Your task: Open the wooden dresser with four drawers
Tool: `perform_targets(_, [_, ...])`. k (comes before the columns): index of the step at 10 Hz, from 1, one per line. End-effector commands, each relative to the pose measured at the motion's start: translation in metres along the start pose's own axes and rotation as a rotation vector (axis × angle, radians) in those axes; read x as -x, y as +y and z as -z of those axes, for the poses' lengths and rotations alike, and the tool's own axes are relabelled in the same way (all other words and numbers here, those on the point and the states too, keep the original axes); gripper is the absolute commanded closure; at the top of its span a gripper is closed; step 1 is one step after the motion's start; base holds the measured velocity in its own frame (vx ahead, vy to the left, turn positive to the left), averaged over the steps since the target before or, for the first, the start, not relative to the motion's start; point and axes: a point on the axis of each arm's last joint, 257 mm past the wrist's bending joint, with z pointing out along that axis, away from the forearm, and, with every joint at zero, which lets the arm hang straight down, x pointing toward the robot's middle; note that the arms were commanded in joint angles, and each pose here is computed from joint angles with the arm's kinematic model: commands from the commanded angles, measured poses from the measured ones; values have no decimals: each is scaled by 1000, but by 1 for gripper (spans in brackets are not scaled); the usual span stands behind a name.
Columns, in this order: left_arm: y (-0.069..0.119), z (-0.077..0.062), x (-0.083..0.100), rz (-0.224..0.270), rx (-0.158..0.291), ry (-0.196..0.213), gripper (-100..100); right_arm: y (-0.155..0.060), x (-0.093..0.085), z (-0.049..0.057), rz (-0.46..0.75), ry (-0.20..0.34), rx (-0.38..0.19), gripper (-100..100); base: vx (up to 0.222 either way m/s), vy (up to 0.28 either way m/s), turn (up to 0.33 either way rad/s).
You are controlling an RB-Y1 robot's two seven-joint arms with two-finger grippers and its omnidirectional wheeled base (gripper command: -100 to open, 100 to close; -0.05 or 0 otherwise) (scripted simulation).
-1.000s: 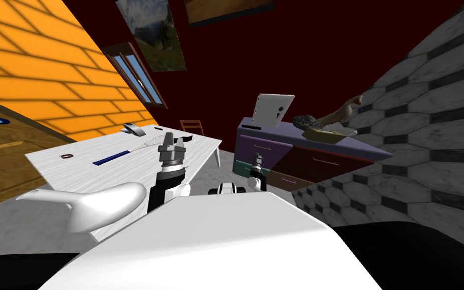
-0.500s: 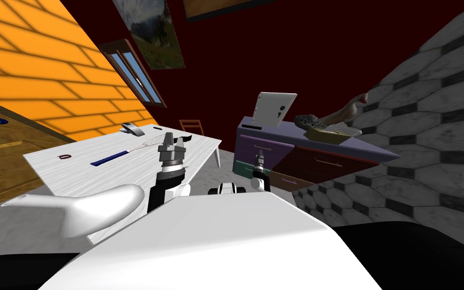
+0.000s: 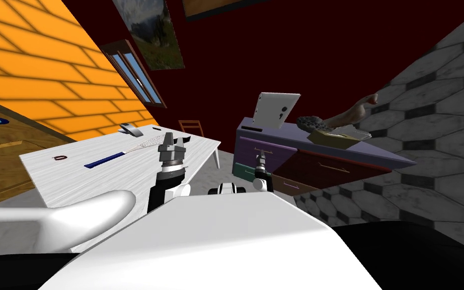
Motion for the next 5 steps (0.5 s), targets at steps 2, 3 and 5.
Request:
perform_targets(2, [0,0,0,0,0,0,0,-2,8,4,-136,22,14,-100,93,-62,30])
perform_targets(3, [0,0,0,0,0,0,0,-2,10,4,-157,30,17,-100,48,-24,6])
perform_targets(5, [0,0,0,0,0,0,0,-1,15,6,-205,53,23,-100,19,-3,5])
